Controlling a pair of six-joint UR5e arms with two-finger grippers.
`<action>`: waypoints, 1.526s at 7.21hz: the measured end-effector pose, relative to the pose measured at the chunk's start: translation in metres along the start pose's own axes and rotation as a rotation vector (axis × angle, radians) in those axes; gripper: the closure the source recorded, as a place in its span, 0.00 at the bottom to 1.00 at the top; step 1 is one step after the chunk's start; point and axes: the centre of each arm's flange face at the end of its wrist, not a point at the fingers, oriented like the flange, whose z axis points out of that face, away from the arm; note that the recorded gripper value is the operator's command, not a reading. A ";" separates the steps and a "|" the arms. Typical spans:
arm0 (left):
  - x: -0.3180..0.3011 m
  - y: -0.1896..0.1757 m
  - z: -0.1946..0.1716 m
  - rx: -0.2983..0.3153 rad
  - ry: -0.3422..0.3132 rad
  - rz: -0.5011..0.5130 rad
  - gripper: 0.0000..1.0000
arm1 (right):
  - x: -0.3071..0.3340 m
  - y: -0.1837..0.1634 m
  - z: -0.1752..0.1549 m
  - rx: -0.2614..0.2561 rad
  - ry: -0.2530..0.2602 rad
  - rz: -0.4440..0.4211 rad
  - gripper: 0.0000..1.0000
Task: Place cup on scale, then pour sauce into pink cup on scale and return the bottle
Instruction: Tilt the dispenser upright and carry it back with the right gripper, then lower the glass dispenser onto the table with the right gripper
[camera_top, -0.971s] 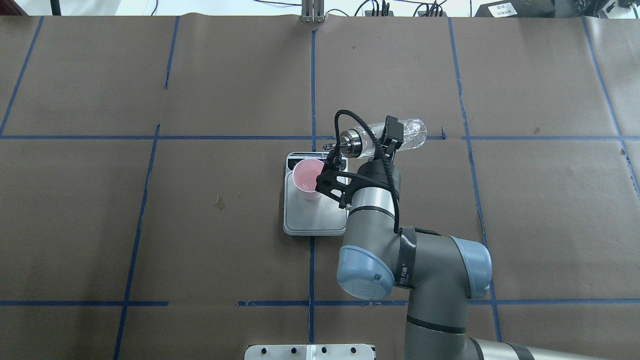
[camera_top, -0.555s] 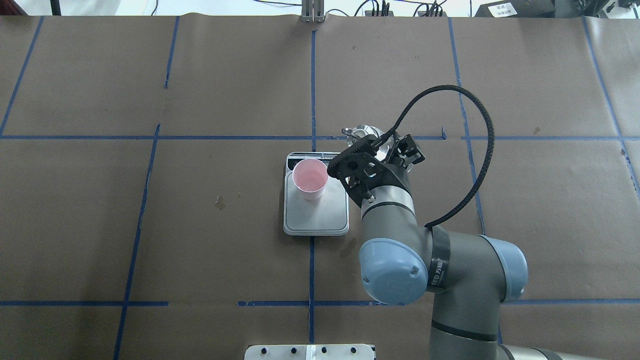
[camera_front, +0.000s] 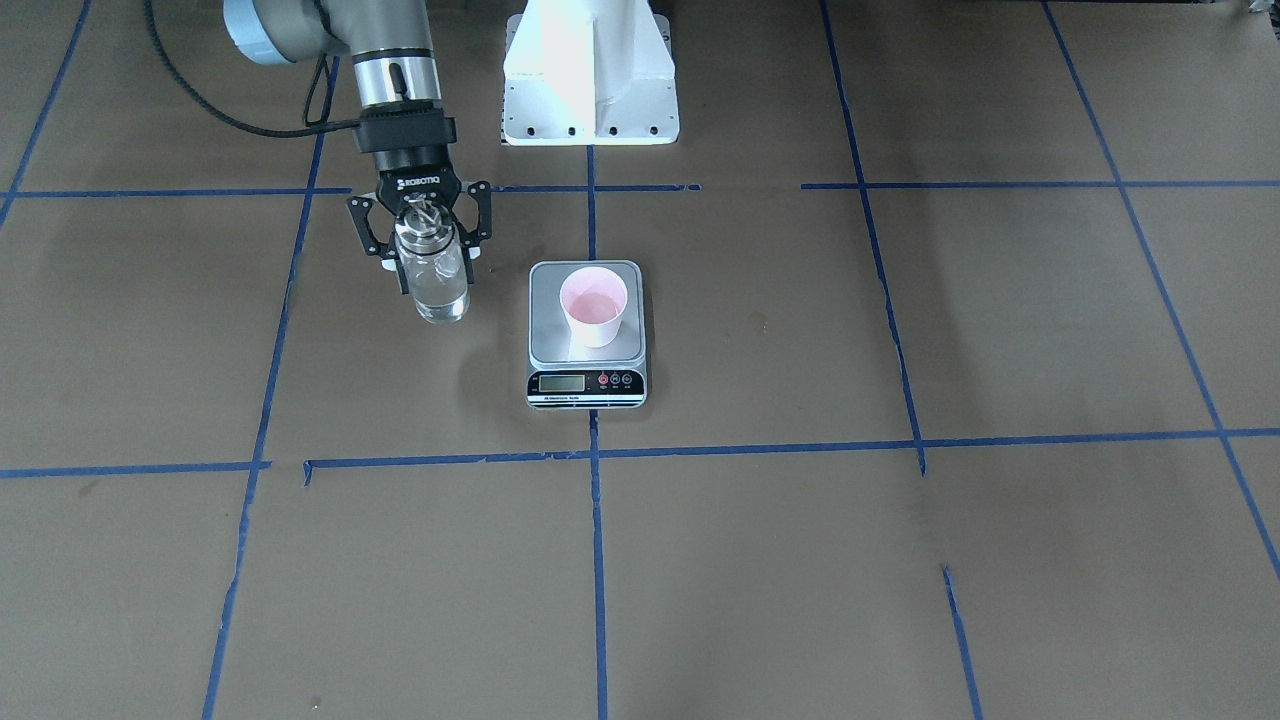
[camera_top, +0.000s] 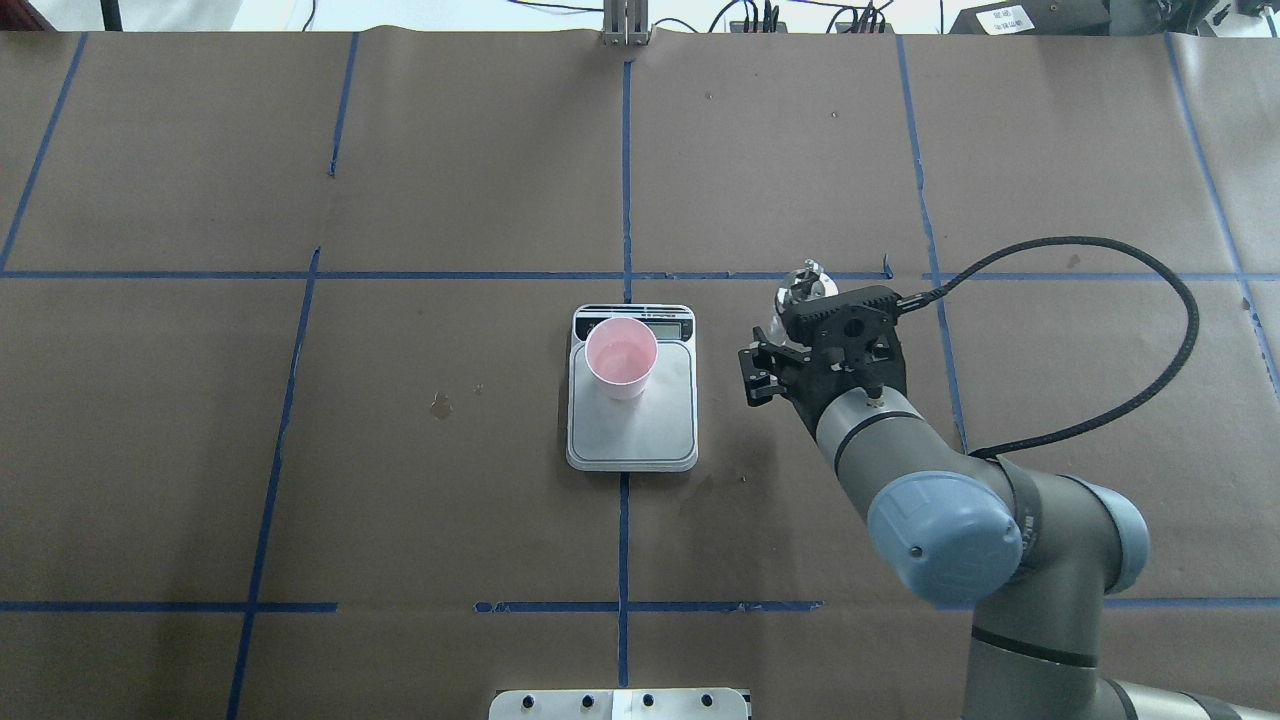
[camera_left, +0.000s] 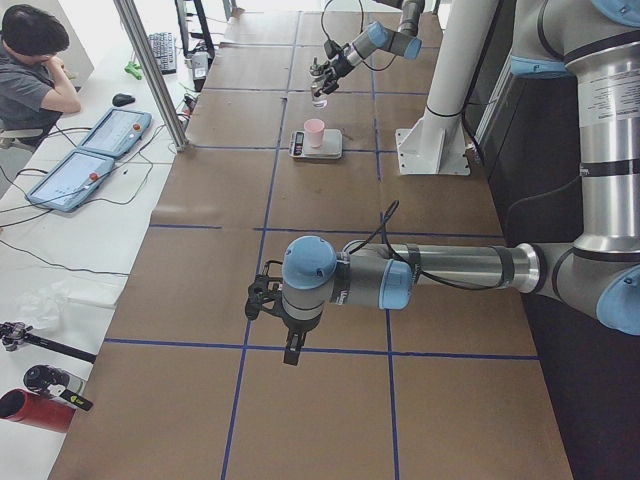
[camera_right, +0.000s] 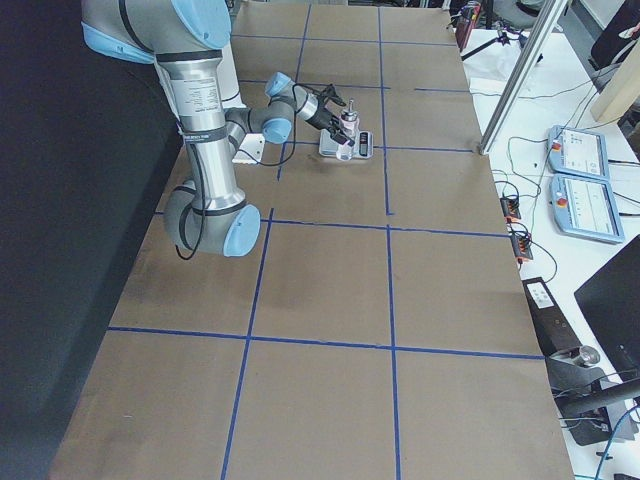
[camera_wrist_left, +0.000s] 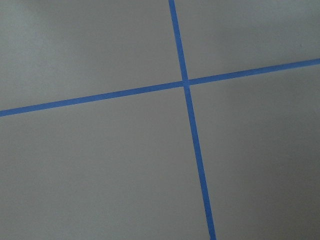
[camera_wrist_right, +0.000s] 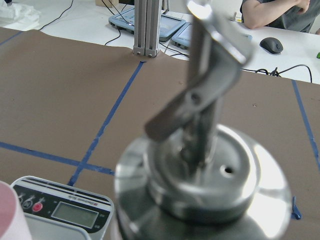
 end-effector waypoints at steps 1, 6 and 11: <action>0.000 0.000 0.000 0.000 0.000 0.000 0.00 | 0.031 0.014 0.003 0.003 -0.002 0.033 1.00; 0.000 0.000 0.000 0.000 -0.001 0.002 0.00 | 0.129 0.065 0.016 0.009 -0.006 0.068 0.86; 0.001 -0.001 -0.001 0.003 0.000 0.005 0.00 | 0.141 0.078 0.032 0.003 0.032 0.049 0.80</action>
